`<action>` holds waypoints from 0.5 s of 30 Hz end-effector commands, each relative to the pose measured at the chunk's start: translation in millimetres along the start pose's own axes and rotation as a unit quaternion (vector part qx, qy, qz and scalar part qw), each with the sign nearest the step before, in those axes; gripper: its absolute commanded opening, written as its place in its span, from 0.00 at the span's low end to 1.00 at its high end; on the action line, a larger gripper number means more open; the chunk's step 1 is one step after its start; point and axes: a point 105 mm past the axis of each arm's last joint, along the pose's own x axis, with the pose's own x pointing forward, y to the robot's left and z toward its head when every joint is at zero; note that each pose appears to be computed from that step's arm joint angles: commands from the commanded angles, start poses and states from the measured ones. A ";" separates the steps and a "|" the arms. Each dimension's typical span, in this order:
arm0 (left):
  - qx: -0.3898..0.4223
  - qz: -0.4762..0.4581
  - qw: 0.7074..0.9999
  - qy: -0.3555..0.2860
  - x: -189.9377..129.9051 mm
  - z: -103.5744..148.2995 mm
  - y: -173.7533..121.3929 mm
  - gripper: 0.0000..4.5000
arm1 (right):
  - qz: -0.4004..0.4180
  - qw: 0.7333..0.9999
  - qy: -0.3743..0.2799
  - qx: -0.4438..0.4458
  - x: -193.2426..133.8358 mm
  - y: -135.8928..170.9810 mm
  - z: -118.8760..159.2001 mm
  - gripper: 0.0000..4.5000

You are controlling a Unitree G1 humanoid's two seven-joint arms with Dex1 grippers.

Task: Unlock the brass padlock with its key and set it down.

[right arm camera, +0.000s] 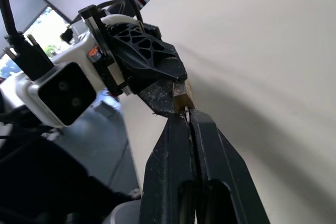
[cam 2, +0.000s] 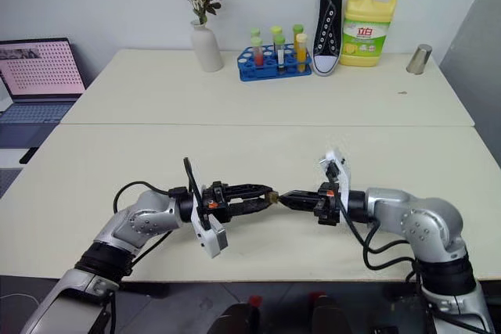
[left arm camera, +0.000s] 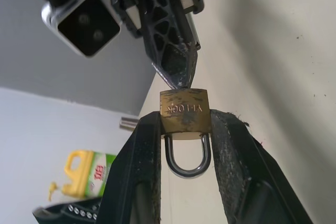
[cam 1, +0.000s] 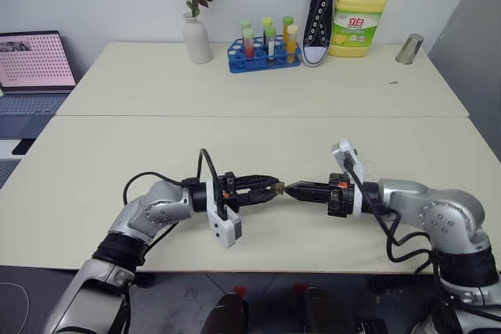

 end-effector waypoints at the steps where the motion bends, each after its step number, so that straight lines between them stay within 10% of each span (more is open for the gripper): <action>1: 0.012 -0.008 1.000 0.003 -1.7 -2.5 -1.0 0.22 | 0.044 0.997 0.019 0.056 0.1 12.0 1.5 0.00; 15: 0.019 0.002 1.000 0.010 -1.5 -2.9 -4.3 0.22 | 0.053 0.989 0.033 0.132 8.7 7.5 14.0 0.00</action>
